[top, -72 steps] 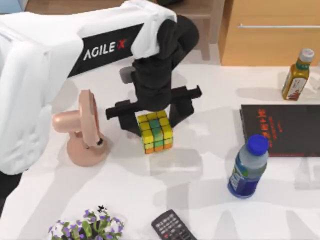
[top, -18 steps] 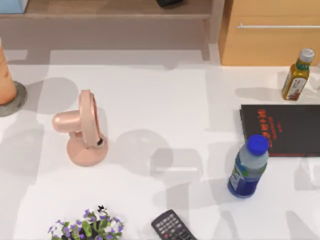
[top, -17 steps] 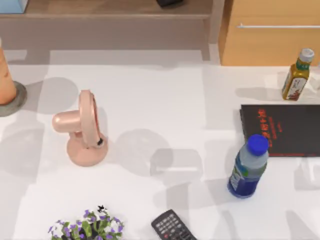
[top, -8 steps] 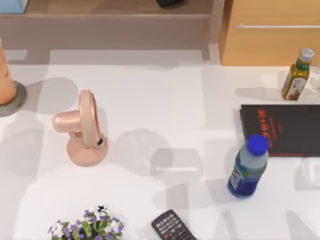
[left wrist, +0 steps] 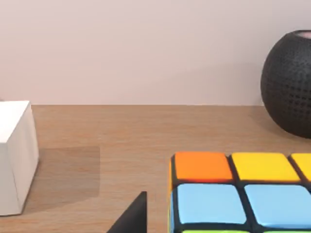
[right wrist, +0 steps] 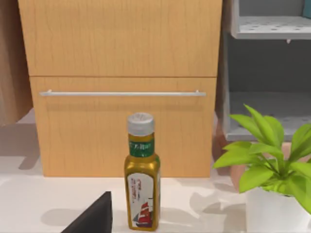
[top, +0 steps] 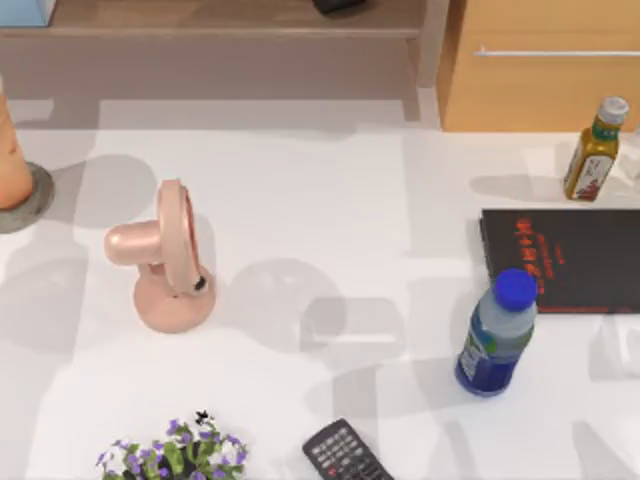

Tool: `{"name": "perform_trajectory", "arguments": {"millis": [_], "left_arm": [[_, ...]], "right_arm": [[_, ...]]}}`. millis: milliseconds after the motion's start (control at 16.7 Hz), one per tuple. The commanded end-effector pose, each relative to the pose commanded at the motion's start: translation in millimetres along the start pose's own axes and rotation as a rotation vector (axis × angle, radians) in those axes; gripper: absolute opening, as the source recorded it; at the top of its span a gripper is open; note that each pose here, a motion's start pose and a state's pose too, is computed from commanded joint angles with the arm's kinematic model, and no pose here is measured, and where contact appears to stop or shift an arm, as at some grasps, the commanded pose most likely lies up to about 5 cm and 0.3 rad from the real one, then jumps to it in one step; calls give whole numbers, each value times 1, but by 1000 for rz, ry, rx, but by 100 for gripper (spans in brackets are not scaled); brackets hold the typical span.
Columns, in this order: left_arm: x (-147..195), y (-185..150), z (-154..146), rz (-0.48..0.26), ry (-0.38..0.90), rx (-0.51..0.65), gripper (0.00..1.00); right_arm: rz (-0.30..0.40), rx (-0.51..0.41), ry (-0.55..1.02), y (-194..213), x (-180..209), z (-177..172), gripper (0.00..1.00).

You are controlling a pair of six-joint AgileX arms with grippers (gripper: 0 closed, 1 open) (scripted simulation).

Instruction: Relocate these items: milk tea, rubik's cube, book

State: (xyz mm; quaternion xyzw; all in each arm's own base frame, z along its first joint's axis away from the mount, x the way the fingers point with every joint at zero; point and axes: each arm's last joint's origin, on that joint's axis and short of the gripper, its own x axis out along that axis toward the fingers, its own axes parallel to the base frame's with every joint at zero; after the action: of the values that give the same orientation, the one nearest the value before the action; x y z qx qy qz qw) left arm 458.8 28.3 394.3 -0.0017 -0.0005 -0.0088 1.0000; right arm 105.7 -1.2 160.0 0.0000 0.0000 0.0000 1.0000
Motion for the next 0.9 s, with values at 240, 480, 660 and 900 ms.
{"name": "perform_trajectory", "arguments": {"millis": [240,480,660,900], "left_arm": [[0,0,0,0,0,0,100],[0,0,0,0,0,0,100],[-4,-1,2,-2,-4,0,100],[-24,-1,-1,-2,3,0,100]], "right_arm": [[0,0,0,0,0,0,100],[0,0,0,0,0,0,100],[0,0,0,0,0,0,100],[0,0,0,0,0,0,100]]}}
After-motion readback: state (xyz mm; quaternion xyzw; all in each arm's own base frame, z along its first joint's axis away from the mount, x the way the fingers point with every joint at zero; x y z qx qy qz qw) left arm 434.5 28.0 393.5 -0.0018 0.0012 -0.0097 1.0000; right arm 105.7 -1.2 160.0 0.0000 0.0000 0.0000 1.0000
